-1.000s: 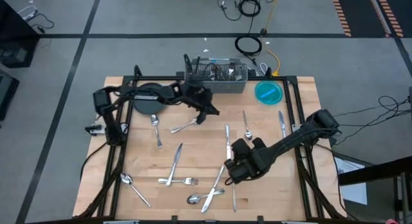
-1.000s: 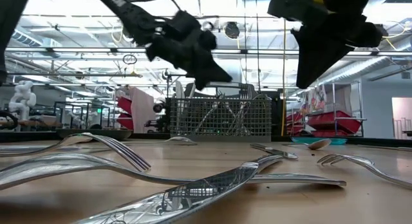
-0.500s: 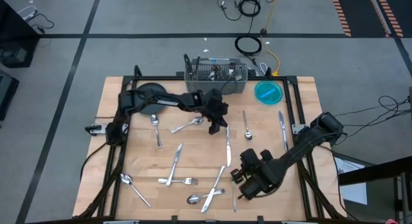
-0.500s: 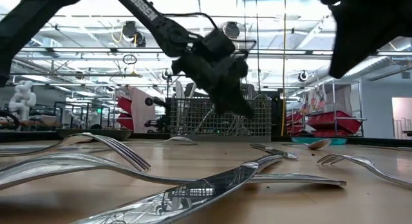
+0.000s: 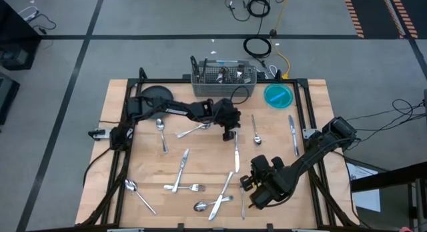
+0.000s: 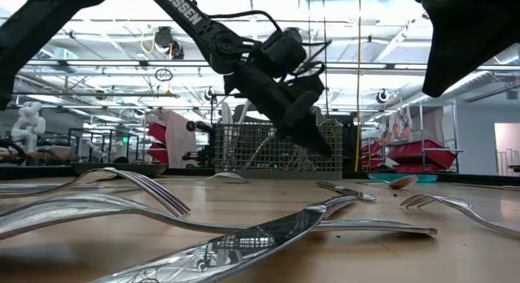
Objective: Sort silverware
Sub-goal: Put the table knife into the silverware organizer
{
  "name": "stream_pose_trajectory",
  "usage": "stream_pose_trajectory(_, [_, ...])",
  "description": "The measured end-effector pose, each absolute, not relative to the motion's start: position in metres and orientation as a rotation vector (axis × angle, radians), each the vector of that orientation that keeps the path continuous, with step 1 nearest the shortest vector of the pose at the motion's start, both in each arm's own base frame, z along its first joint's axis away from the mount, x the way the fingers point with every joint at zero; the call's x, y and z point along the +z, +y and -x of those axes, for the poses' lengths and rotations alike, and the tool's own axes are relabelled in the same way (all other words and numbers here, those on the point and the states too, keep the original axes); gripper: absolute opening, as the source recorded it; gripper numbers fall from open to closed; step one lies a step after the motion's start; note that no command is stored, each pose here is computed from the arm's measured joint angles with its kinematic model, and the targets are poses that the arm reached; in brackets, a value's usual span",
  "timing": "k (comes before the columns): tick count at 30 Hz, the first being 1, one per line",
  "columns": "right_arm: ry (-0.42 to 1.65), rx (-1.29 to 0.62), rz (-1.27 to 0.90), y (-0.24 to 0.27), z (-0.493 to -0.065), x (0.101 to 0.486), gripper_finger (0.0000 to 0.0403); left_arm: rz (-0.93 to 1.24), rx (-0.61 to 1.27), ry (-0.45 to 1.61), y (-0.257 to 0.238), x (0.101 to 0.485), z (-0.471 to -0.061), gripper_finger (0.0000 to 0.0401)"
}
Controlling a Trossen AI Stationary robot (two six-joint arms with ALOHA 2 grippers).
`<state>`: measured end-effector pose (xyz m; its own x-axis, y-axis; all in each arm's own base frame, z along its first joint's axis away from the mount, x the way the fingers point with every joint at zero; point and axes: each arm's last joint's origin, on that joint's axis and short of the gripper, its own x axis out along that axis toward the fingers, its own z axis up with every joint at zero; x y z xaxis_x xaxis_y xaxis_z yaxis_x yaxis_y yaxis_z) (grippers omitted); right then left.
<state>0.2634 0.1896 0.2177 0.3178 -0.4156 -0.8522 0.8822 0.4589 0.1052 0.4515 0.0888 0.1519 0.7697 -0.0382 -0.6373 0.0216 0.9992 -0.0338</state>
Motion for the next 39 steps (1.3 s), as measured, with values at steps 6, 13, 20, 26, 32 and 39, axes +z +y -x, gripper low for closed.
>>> stream_pose_trajectory(6, [0.865,-0.932,-0.642,0.19,-0.264,0.218,0.0,-0.017,-0.037,0.682,0.086,0.145,-0.455,0.0])
stream_pose_trajectory(13, [0.864,-0.926,-0.647,0.19,-0.264,0.218,0.0,-0.007,-0.05,0.768,0.085,0.119,-0.454,0.0])
stream_pose_trajectory(20, [0.861,-0.922,-0.652,0.191,-0.265,0.218,0.0,0.005,-0.056,0.829,0.083,0.113,-0.451,0.0])
stream_pose_trajectory(26, [0.863,-0.904,-0.648,0.192,-0.266,0.218,0.0,0.087,-0.045,1.019,0.084,0.107,-0.435,0.0])
stream_pose_trajectory(32, [0.844,-0.926,-0.698,0.186,-0.272,0.218,0.0,0.208,0.005,1.094,0.083,0.106,-0.429,0.0])
stream_pose_trajectory(39, [0.885,-0.848,-0.795,0.168,-0.312,0.202,0.0,0.272,0.03,1.098,0.083,0.106,-0.428,0.0])
